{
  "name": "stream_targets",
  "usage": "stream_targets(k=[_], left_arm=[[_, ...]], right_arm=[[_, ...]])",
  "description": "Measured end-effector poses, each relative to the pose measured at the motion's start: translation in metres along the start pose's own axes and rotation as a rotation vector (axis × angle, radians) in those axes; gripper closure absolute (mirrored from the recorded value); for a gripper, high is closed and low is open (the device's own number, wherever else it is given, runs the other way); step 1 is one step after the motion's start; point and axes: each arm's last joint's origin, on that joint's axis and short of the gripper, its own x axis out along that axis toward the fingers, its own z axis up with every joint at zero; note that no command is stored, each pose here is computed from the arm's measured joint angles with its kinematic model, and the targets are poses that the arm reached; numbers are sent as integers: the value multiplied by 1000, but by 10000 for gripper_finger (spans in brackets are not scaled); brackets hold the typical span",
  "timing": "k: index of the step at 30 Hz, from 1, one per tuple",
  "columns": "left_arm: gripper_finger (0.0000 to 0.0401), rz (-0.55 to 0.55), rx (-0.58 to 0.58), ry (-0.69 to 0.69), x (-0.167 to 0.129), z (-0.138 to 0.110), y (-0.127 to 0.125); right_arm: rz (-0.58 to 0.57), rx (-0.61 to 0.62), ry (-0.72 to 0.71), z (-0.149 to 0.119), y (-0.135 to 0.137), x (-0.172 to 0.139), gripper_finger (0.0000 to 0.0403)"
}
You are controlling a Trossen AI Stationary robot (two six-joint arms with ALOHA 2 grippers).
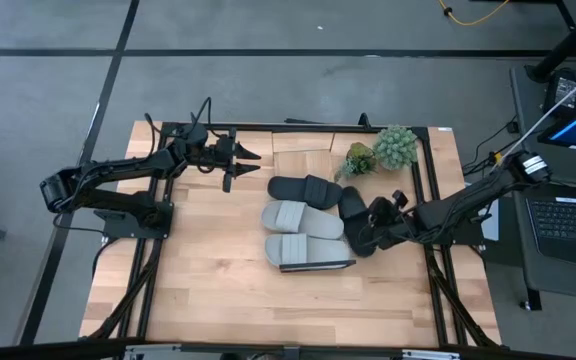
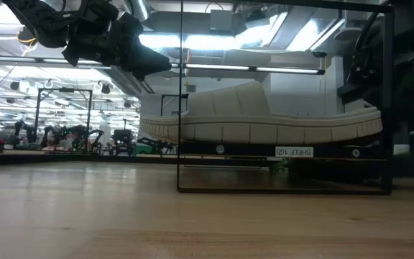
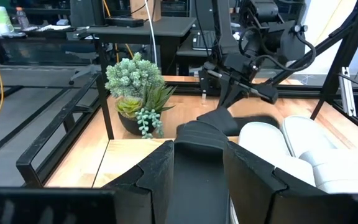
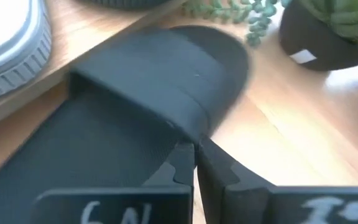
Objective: Pick and place slides into the shelf
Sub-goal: Put the black slipper on the shelf
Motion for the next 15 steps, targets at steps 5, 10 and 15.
stream_targets(k=[5,10,15], left_arm=[[270,0,0,0,0,0,0],[270,0,0,0,0,0,0],[270,0,0,0,0,0,0]], right_arm=[[-53,9,22,7,-4,-10,397],[-109,-22,9,18,-6,-20,397],[-186,-52,-10,36,-9,-38,397]])
